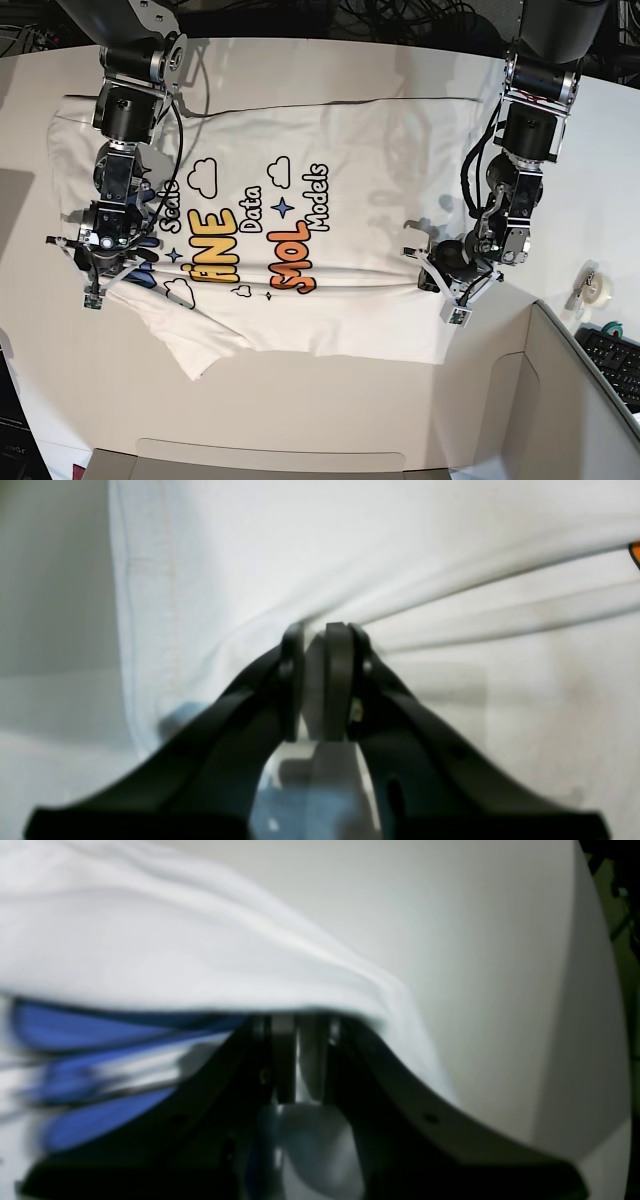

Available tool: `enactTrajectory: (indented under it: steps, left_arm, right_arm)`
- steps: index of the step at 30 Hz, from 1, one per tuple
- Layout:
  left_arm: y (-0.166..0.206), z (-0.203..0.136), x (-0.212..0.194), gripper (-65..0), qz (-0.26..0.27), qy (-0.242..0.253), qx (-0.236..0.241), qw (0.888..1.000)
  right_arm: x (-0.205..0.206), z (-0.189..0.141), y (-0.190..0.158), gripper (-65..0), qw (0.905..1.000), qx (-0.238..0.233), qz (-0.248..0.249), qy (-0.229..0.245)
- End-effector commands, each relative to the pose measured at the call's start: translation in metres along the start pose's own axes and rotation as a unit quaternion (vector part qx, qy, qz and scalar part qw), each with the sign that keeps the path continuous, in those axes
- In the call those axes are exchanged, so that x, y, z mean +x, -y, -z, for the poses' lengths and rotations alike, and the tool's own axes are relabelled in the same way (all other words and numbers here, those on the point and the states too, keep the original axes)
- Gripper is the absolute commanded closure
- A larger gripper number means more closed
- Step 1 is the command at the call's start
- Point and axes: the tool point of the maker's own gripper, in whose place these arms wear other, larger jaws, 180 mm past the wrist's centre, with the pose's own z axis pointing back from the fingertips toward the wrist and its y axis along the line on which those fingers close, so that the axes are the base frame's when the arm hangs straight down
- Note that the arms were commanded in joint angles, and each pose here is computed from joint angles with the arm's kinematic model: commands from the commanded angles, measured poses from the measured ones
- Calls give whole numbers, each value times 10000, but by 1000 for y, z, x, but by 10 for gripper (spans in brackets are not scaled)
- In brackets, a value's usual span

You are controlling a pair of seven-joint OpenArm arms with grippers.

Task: Layout the t-shirt on the table in an organized manner, then fold the t-shirt properly
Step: 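Grasp the shirt body with both grippers and drag it to straighten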

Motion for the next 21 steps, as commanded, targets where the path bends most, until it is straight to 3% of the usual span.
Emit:
enactTrajectory:
  steps: [1,6,16,21]
  left_arm:
    - [-22,-4,-39,-68,85,-744,411,9963]
    - [-8,-11,-20,-67,236,-468,277,9982]
    - [61,-58,55,-67,1001,553,-227,9932]
    - [57,-72,92,-67,406,1178,-209,9920]
  right_arm:
    - [13,1,25,-74,9992,-328,129,162]
    - [8,-5,-4,-74,9998,-75,-23,171]
    - [54,-54,-60,-74,9946,436,176,930]
    - [86,-91,-116,-74,9830,918,-377,1545]
